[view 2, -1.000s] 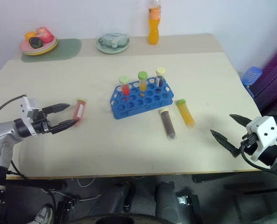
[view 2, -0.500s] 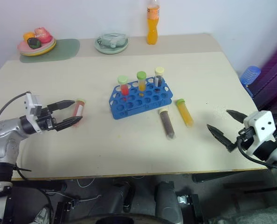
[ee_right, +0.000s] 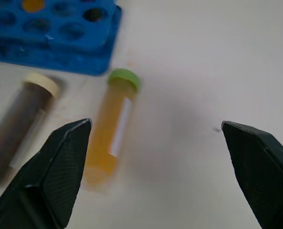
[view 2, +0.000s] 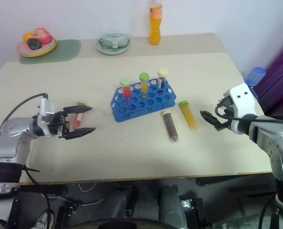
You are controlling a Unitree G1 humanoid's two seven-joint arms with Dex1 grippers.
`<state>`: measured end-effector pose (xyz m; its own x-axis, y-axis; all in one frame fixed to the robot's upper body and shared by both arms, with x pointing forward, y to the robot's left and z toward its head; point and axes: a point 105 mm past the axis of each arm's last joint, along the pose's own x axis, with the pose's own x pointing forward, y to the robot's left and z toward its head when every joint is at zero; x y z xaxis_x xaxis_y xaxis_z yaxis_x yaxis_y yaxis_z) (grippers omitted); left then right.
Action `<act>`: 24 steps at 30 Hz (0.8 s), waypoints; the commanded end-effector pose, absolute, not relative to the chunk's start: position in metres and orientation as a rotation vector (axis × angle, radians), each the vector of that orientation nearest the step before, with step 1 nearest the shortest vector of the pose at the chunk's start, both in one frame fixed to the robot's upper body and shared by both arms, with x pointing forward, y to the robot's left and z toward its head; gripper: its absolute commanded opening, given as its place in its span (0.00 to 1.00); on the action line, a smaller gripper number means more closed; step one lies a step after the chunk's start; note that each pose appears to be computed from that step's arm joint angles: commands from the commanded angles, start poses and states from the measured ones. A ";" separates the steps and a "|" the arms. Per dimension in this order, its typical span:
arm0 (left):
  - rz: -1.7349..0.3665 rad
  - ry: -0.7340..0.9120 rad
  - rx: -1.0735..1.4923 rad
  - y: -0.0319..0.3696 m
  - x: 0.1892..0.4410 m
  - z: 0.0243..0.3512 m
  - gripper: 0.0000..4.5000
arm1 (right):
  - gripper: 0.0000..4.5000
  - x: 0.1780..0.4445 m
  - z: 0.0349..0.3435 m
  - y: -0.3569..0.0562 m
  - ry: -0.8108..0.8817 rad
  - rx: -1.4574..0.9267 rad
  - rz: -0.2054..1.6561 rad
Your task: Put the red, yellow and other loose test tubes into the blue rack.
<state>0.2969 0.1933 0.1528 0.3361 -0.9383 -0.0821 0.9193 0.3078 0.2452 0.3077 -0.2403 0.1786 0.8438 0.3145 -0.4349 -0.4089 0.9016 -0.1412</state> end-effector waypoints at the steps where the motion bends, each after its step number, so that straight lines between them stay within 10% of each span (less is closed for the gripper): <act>1: -1.250 -0.126 0.284 0.189 0.295 0.166 0.94 | 1.00 0.304 0.182 -0.214 0.511 -0.155 0.464; 24: -1.462 -0.105 0.197 0.176 0.267 0.165 0.94 | 1.00 0.332 0.146 -0.131 0.752 0.001 0.550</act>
